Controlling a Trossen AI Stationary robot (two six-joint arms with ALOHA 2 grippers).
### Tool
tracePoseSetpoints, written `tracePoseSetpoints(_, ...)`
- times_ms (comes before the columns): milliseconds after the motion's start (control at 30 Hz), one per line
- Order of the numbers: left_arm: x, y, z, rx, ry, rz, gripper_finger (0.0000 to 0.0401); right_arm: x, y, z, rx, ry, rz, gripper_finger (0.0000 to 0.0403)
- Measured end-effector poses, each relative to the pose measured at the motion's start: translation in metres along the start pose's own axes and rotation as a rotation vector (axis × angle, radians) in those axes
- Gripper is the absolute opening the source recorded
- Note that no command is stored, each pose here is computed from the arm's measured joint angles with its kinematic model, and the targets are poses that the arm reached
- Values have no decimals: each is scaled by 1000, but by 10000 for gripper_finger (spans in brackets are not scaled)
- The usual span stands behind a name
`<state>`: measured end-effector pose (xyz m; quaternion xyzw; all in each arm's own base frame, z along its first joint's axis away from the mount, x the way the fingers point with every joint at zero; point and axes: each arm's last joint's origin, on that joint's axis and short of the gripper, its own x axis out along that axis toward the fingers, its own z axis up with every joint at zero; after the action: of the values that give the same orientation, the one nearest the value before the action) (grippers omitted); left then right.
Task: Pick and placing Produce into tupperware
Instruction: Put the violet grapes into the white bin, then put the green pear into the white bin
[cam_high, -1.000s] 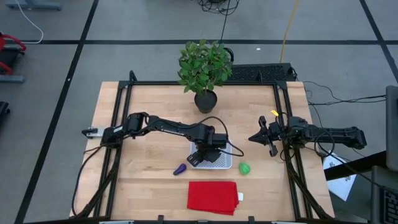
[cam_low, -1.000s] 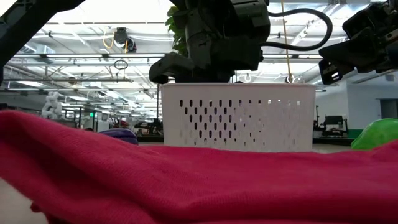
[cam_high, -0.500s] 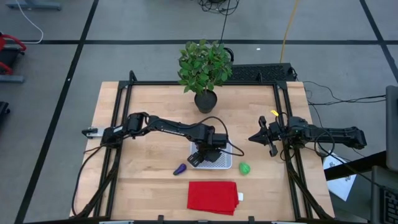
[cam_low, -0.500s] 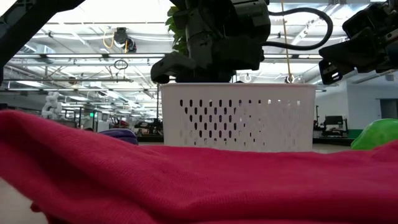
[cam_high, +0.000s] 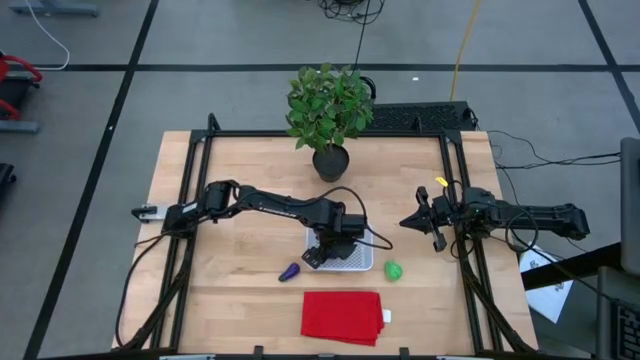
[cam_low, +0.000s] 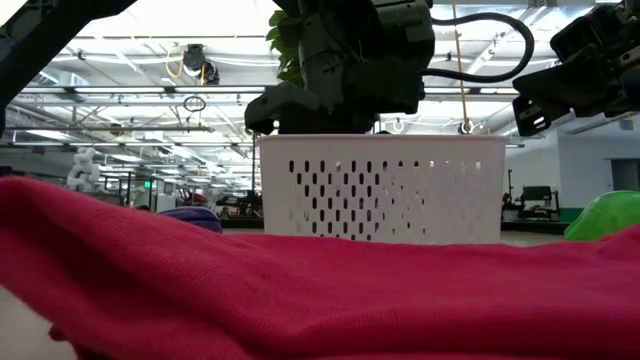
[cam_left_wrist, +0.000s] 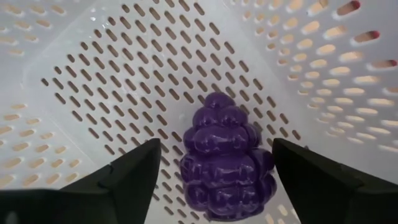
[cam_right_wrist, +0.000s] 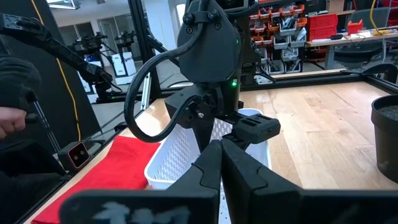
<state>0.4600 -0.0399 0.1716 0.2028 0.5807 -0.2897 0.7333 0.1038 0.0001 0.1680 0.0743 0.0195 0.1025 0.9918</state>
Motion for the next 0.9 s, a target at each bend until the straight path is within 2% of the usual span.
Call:
tracePoseSetpoints(233,-3,-1,0,6,58,54,315,0,0,0,0,0,0,0)
tracePoseSetpoints(633,-57,2,20,-5,-8,104,311,0,0,0,0,0,0,0)
tracePoseSetpoints(767,-61,2,22,-9,-21,112,273,0,0,0,0,0,0,0)
tracePoseSetpoints(900,-61,2,22,-17,-13,106,183,0,0,0,0,0,0,0)
